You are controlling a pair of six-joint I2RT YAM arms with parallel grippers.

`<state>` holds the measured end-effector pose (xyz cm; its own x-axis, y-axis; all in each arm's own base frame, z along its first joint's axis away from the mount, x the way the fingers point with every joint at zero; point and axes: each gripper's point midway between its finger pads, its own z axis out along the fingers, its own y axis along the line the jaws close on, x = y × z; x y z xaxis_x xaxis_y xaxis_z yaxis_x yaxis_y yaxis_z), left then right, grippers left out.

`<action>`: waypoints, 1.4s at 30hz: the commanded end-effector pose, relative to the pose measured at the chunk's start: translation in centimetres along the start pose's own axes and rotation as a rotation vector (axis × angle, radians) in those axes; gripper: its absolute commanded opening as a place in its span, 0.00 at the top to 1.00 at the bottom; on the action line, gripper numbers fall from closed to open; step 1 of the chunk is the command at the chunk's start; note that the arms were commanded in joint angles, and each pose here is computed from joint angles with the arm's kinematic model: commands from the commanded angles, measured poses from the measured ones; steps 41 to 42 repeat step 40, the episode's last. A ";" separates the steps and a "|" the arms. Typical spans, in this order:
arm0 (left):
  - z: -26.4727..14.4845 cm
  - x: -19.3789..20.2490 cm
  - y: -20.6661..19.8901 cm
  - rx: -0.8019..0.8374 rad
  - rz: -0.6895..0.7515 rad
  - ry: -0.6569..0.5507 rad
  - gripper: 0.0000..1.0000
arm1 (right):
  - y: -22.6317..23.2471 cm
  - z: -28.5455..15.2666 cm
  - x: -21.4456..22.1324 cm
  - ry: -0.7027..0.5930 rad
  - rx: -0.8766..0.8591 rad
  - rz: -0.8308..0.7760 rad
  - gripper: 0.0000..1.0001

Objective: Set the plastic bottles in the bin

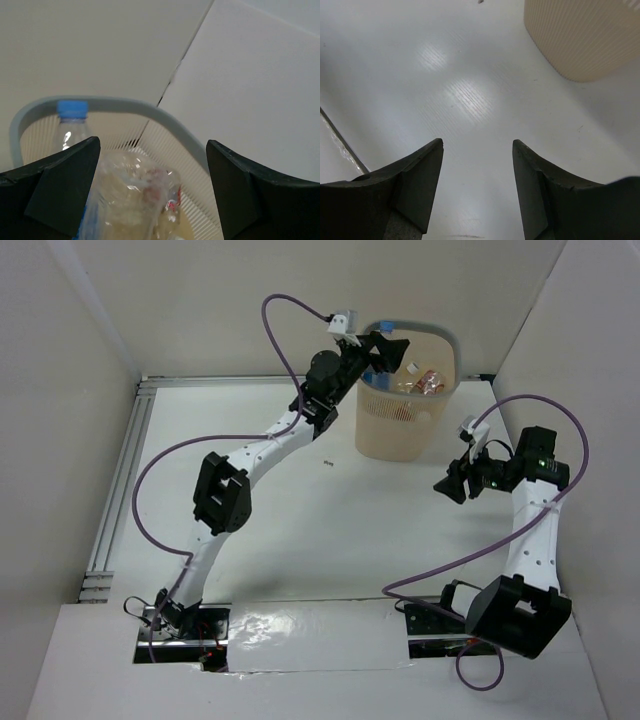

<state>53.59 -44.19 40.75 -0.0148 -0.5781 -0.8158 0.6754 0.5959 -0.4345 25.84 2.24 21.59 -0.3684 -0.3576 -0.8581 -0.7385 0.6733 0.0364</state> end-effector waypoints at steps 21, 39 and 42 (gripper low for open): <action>-27.8 -7.5 -4.4 -0.049 0.123 0.363 0.00 | -3.7 -0.1 -0.8 -0.041 0.253 0.328 0.01; -41.7 -3.7 -2.3 -0.169 0.036 0.519 0.00 | -4.6 0.5 0.6 -0.065 0.331 0.488 0.01; -41.7 -3.6 -2.5 -0.161 0.034 0.523 0.00 | -4.8 0.6 0.9 -0.060 0.342 0.488 0.01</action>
